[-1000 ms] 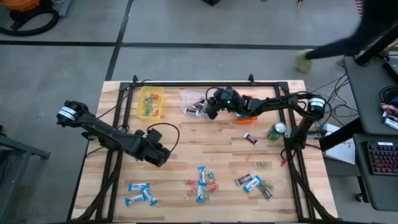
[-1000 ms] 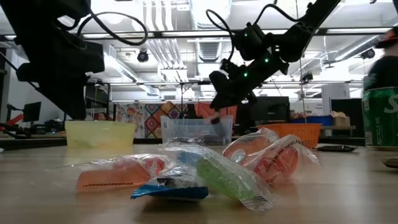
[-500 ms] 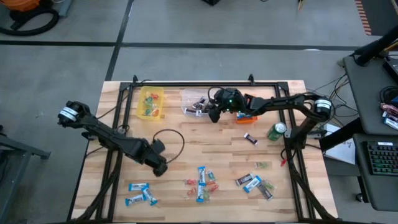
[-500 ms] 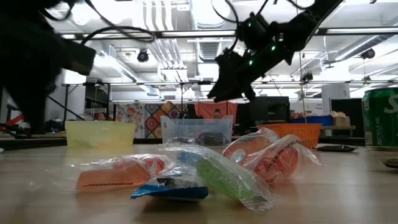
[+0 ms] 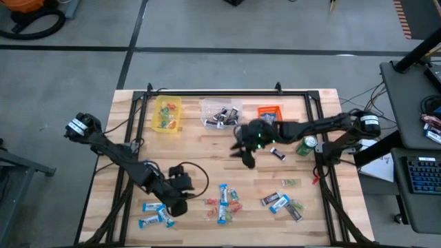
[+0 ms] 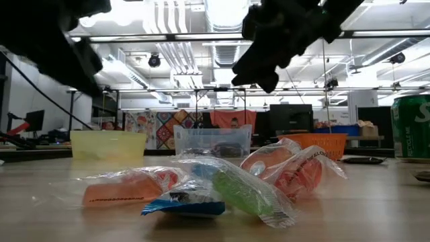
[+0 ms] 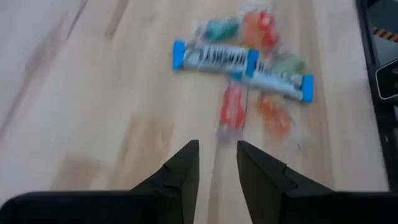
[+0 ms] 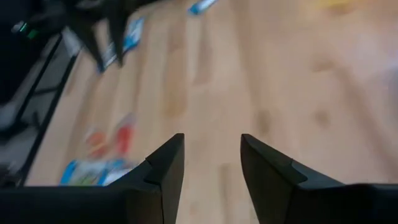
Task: Organize candy in baskets
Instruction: Put the red gummy into the yellow bin, then put the brown chocolate bar into the transparent bin
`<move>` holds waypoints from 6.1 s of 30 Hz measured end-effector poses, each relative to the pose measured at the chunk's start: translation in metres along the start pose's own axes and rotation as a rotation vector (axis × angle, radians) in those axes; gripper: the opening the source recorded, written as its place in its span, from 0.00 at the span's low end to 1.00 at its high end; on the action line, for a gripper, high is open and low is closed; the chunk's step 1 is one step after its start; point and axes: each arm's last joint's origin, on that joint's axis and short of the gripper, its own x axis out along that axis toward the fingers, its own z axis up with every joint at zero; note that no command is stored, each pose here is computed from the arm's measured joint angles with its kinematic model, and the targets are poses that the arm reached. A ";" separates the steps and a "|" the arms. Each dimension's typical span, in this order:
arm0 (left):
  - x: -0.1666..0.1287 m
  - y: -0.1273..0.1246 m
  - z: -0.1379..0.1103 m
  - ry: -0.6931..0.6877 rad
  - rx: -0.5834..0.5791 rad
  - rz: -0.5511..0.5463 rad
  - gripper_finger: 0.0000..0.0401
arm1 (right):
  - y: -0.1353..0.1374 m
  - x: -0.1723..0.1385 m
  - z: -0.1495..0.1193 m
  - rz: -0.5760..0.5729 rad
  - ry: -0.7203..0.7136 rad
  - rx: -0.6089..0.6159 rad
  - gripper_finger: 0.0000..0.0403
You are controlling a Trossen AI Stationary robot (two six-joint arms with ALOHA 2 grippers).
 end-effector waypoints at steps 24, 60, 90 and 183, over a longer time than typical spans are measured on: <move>0.095 -0.017 -0.033 -0.130 0.243 0.042 0.42 | 0.073 0.010 -0.038 0.090 0.224 0.010 0.35; -0.022 0.065 0.003 -0.054 0.003 0.620 0.00 | 0.067 0.011 -0.052 -0.090 0.305 0.053 0.33; -0.079 0.291 0.035 0.305 -0.442 0.846 0.08 | 0.064 0.009 -0.056 -0.147 0.337 0.045 0.33; -0.036 0.088 0.077 -0.337 0.058 0.261 0.29 | 0.009 -0.003 -0.118 -0.769 0.917 0.180 0.03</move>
